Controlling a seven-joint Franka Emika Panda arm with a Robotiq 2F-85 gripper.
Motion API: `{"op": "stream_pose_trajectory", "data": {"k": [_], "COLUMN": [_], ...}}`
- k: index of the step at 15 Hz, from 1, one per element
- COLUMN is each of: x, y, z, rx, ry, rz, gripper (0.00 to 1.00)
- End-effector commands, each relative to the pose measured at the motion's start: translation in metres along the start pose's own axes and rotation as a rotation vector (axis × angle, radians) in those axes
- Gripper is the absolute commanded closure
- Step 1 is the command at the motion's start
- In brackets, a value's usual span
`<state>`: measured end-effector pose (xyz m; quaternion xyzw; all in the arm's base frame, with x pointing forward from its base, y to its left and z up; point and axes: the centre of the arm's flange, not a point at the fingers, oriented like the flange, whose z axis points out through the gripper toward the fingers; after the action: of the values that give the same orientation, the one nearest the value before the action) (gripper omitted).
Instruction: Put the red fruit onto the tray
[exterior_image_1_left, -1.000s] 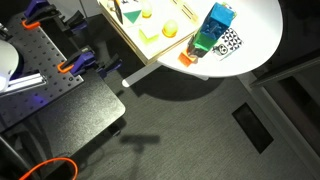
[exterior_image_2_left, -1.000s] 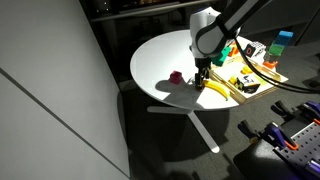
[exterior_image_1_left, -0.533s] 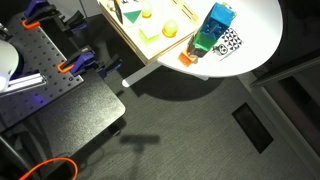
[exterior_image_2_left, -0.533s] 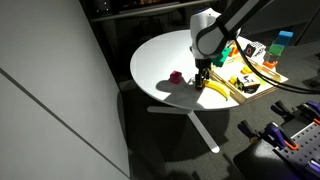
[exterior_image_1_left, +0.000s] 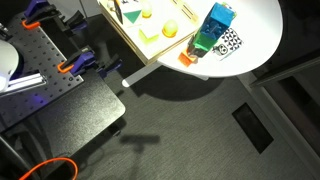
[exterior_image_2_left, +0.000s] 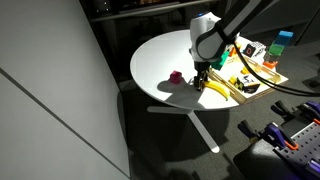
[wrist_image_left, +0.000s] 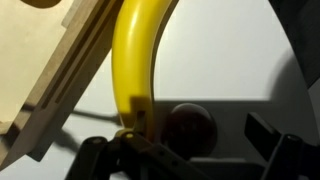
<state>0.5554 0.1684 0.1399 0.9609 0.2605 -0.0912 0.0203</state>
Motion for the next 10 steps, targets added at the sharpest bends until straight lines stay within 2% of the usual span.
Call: {"op": "stream_pose_trajectory", "data": {"k": [1,3,5,8,10], "x": [0.0052,0.0069,0.0078,0.0082,0.0078], "y": [0.0024,0.0028,0.0030,0.0032,0.0035], "z": [0.0037,0.0046,0.0044,0.0041,-0.0007], "rx": [-0.009,-0.011,-0.012,-0.013,-0.017], "ry": [0.019,0.023,0.024,0.024,0.025], "rz": [-0.008,-0.010,-0.010,-0.011,-0.008], "gripper": [0.26,0.30,0.49,0.71,0.71]}}
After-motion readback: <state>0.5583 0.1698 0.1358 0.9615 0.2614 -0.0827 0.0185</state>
